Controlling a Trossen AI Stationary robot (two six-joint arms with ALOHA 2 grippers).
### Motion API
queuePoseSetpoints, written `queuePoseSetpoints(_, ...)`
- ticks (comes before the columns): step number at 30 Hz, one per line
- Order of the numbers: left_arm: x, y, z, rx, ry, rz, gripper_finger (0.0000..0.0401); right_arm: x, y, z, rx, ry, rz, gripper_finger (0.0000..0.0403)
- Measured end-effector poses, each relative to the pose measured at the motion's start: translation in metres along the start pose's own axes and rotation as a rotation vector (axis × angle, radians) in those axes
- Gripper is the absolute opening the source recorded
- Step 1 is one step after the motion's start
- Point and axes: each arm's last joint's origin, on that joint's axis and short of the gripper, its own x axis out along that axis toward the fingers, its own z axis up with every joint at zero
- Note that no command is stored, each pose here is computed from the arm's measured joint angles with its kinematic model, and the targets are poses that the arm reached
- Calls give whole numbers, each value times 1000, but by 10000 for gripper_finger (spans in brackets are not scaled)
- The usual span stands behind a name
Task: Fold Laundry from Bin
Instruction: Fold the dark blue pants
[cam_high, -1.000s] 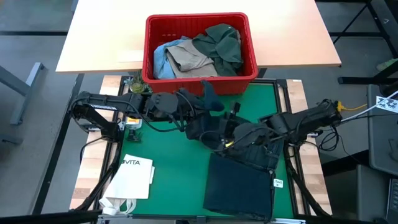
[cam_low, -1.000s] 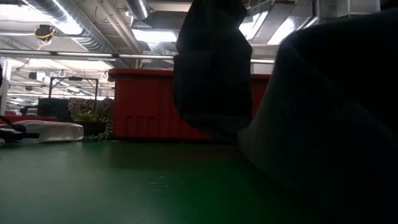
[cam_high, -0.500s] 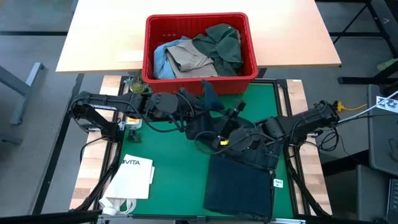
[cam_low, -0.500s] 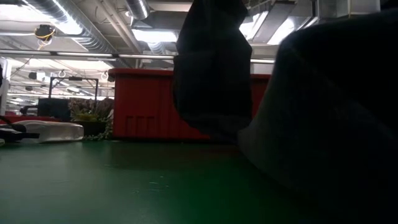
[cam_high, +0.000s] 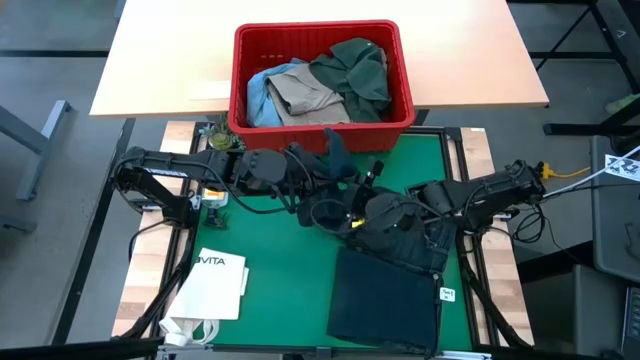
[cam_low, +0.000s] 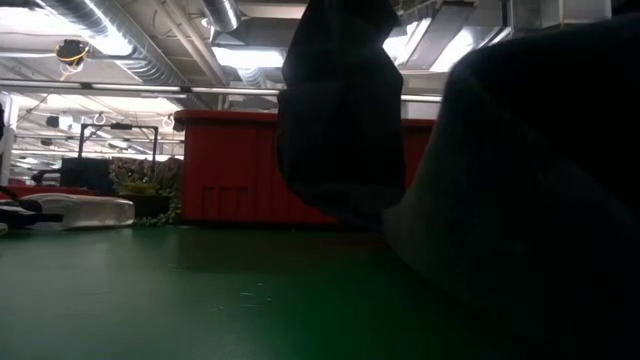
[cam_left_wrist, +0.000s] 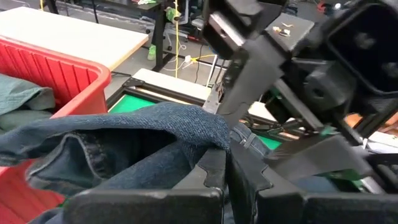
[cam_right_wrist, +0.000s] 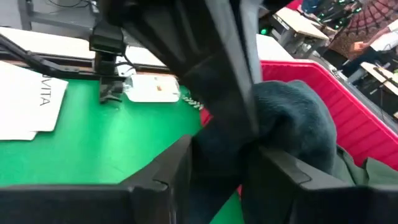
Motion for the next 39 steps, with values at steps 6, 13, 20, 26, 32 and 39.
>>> queuePoseSetpoints(6,-1,-2,-1,2,2,-10,0,5,-6,2,-72,-11,2,144)
queuePoseSetpoints(13,-1,-4,-2,66,17,-47,24,5,-4,2,-165,-13,57,29)
queuePoseSetpoints(20,-3,-5,-1,102,24,-99,104,-3,-9,1,-224,-16,149,32)
queuePoseSetpoints(26,-31,4,6,205,17,-88,135,-21,-20,-4,-271,11,312,9)
queuePoseSetpoints(32,-62,16,8,148,58,-70,137,-33,-21,-11,-307,39,546,25)
queuePoseSetpoints(39,-61,26,-24,-41,351,48,137,-39,-16,-16,-352,45,841,9)
